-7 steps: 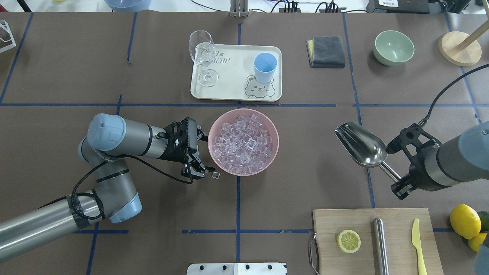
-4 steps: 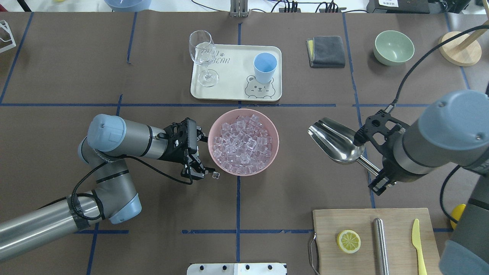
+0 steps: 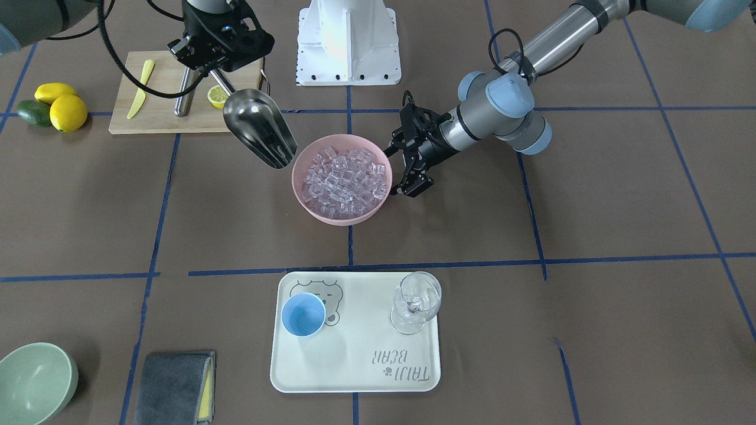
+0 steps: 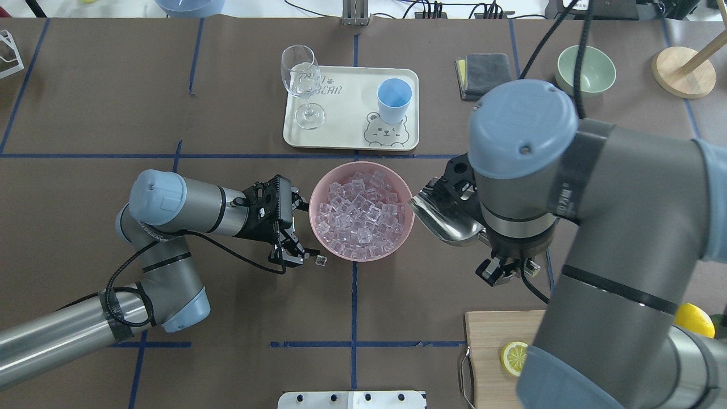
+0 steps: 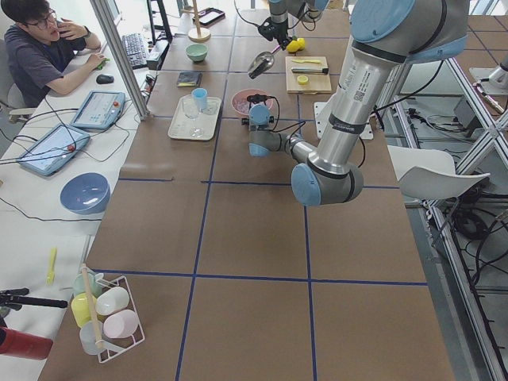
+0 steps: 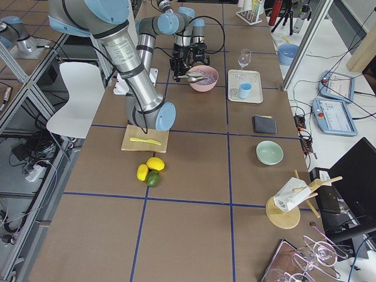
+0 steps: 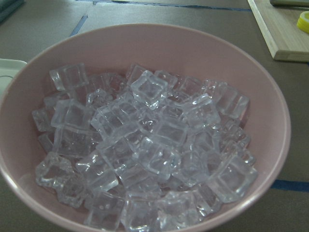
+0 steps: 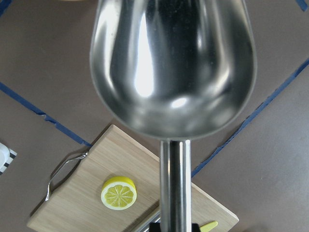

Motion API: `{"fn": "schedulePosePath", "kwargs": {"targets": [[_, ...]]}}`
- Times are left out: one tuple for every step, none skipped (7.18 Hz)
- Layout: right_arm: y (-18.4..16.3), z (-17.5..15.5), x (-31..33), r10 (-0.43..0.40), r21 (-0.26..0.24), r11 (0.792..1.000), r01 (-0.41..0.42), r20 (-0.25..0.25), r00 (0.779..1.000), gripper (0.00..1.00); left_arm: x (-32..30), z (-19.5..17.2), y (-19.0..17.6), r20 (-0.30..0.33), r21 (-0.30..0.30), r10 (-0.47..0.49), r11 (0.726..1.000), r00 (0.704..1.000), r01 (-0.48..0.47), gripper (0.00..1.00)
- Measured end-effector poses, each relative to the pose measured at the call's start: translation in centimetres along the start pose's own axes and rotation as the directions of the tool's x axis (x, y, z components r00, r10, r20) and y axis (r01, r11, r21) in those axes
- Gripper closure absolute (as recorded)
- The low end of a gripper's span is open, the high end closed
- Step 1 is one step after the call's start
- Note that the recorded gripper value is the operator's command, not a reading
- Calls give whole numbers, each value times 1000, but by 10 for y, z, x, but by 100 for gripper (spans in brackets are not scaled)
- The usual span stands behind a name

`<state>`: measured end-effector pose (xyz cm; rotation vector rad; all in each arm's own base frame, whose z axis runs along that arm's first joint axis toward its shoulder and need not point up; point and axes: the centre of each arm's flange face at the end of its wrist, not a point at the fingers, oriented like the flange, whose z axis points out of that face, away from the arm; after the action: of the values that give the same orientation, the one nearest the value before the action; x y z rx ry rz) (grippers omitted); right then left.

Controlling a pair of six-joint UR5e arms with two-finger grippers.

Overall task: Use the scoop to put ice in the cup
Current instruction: 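Lift the metal scoop with the right gripper and carry it toward the pink bowl, then dig the scoop into the ice cubes with the right gripper, left gripper holding bowl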

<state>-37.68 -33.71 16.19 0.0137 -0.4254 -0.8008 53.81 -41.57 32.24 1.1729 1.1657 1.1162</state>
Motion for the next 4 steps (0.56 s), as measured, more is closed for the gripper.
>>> {"fn": "schedulePosePath", "kwargs": {"targets": [[-19,-8,-7,-59,-60,997,56,-39,998,100,0,0,1,0,0,0,1000,1000,0,0],[-40,-14,-13,-110,-119,988,102,-67,992,100,0,1,1,-1,1,0,1000,1000,0,0],[-58,-20,-19,-148,-170,976,133,-76,986,100,0,1,1,-1,1,1,1000,1000,-1,0],[-73,-26,-26,-174,-213,965,154,-76,982,100,0,1,1,0,1,0,1000,1000,0,0]]}}
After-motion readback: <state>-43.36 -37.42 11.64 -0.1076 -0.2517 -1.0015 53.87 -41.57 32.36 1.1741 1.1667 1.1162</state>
